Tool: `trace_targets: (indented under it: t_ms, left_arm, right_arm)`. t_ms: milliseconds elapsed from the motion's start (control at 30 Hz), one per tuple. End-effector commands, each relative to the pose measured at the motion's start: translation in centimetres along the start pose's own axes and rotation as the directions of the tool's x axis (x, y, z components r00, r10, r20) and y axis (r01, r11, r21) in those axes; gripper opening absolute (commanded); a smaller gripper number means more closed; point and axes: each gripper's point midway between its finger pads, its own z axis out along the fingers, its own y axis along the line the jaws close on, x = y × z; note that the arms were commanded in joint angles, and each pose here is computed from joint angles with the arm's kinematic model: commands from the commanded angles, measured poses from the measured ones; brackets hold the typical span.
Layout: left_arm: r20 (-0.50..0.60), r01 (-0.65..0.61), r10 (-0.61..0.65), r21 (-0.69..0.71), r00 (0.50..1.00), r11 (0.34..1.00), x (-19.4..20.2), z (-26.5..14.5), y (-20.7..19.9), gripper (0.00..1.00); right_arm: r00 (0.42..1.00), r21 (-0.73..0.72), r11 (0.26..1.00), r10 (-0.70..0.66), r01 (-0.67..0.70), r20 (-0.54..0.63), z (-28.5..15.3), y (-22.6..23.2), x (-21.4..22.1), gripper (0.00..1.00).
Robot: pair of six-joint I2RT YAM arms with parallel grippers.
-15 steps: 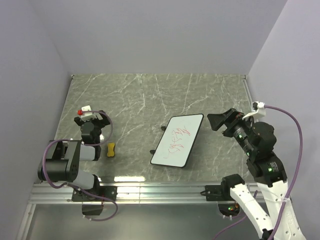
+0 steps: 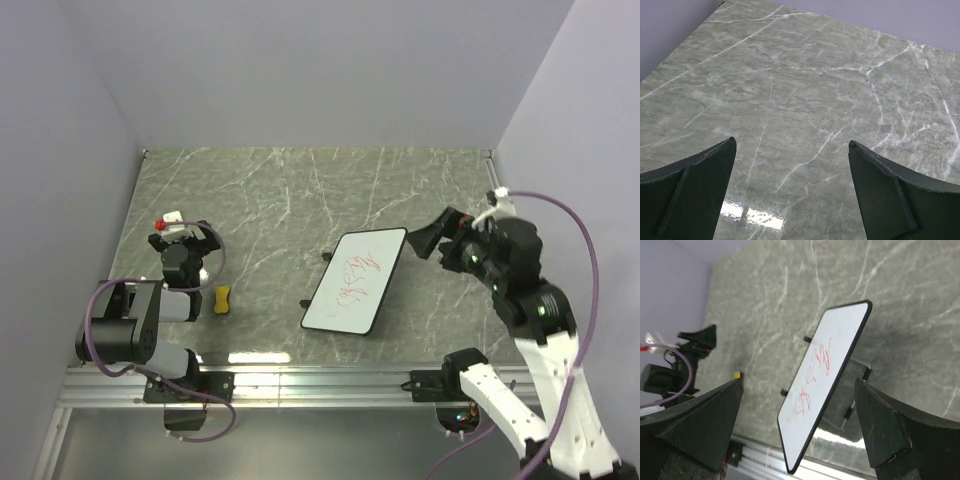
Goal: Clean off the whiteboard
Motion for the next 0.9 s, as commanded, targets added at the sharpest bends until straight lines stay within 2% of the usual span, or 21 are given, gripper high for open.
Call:
trace_targets:
  t_ms: [0, 33, 100, 133, 167, 200, 233, 267, 333, 400, 433, 533, 600, 633, 667, 767, 867]
  left_arm:
    - [0.072, 0.003, -0.006, 0.040, 0.997, 0.999, -2.0, 0.2, -0.9, 0.99]
    - [0.038, -0.012, 0.011, 0.032, 0.999, 0.999, -1.3, 0.2, -0.8, 0.99]
    - [-0.046, -0.038, 0.043, 0.102, 0.998, 0.994, -3.6, 1.8, -3.1, 1.00]
    - [-0.195, -0.033, 0.048, 0.076, 0.980, 0.997, -4.3, 3.0, -3.6, 1.00]
    - [-0.262, 0.000, 0.002, 0.008, 0.965, 1.000, -4.1, 3.8, -3.2, 0.99]
    - [-0.256, 0.146, -0.202, -0.222, 0.945, 0.964, -4.9, 4.6, -1.3, 0.99]
    - [-0.218, 0.201, -0.281, -0.328, 0.935, 0.923, -9.5, 6.3, -1.1, 0.99]
    - [-0.431, 0.057, -0.272, -0.449, 0.860, 0.892, -4.6, 4.8, 0.7, 0.99]
    - [-0.522, 0.040, -0.248, -0.378, 0.816, 0.925, -5.3, 6.0, -1.2, 0.99]
    - [-0.547, 0.092, -0.233, -0.273, 0.804, 0.958, -6.0, 6.1, -3.3, 0.99]
    - [-0.545, 0.094, -0.238, -0.278, 0.804, 0.956, -6.1, 5.7, -3.5, 0.99]
    - [-0.572, 0.127, -0.307, -0.332, 0.761, 0.935, -6.1, 3.3, -3.6, 0.99]
    - [-0.582, 0.167, -0.320, -0.301, 0.748, 0.939, -6.5, 1.8, -4.4, 0.99]
    - [-0.609, 0.173, -0.322, -0.292, 0.725, 0.941, -5.6, 0.6, -4.6, 0.99]
    - [-0.593, 0.203, -0.332, -0.274, 0.734, 0.940, -6.7, -0.2, -4.9, 0.99]
    - [-0.615, 0.203, -0.336, -0.278, 0.713, 0.939, -6.2, -3.1, -4.6, 0.99]
    - [-0.667, 0.146, -0.341, -0.331, 0.662, 0.932, -3.7, -6.1, -3.1, 0.99]
  right_arm:
    - [0.980, 0.068, 0.998, 0.000, 0.014, -0.199, 0.9, -0.4, 1.8, 1.00]
    - [0.972, 0.076, 0.997, 0.009, 0.009, -0.236, 0.9, -0.5, 2.3, 1.00]
    - [0.967, 0.077, 0.997, 0.019, 0.000, -0.254, 1.1, -0.4, 2.5, 1.00]
    - [0.972, 0.066, 0.998, 0.019, -0.003, -0.235, 1.2, -0.2, 2.2, 1.00]
    - [0.977, 0.069, 0.997, 0.030, -0.016, -0.211, 1.1, -0.2, 2.0, 1.00]
    - [0.983, 0.054, 0.998, 0.027, -0.018, -0.184, 0.8, -0.1, 1.7, 1.00]
    - [0.985, 0.025, 0.999, 0.027, -0.023, -0.170, 0.9, 0.5, 1.5, 1.00]
    - [0.983, 0.011, 1.000, 0.027, -0.026, -0.181, 1.1, 0.7, 1.7, 1.00]
    - [0.967, -0.039, 0.999, 0.025, -0.036, -0.255, 2.1, 1.1, 3.3, 1.00]
    - [0.959, -0.053, 0.997, 0.034, -0.051, -0.280, 2.5, 1.3, 3.7, 1.00]
    - [0.955, -0.062, 0.997, 0.036, -0.057, -0.294, 2.5, 1.5, 4.0, 1.00]
    - [0.953, -0.075, 0.995, 0.039, -0.064, -0.300, 2.4, 1.7, 4.2, 1.00]
    - [0.955, -0.084, 0.994, 0.046, -0.074, -0.292, 2.0, 1.9, 4.2, 1.00]
    - [0.956, -0.091, 0.993, 0.044, -0.074, -0.290, 1.9, 1.9, 4.3, 1.00]
    - [0.956, -0.084, 0.994, 0.046, -0.073, -0.290, 1.8, 1.6, 4.6, 1.00]
    - [0.950, -0.036, 0.997, 0.057, -0.071, -0.306, 2.1, 0.4, 5.5, 0.98]
    - [0.944, 0.000, 0.997, 0.074, -0.078, -0.320, 2.6, -0.4, 6.2, 0.96]
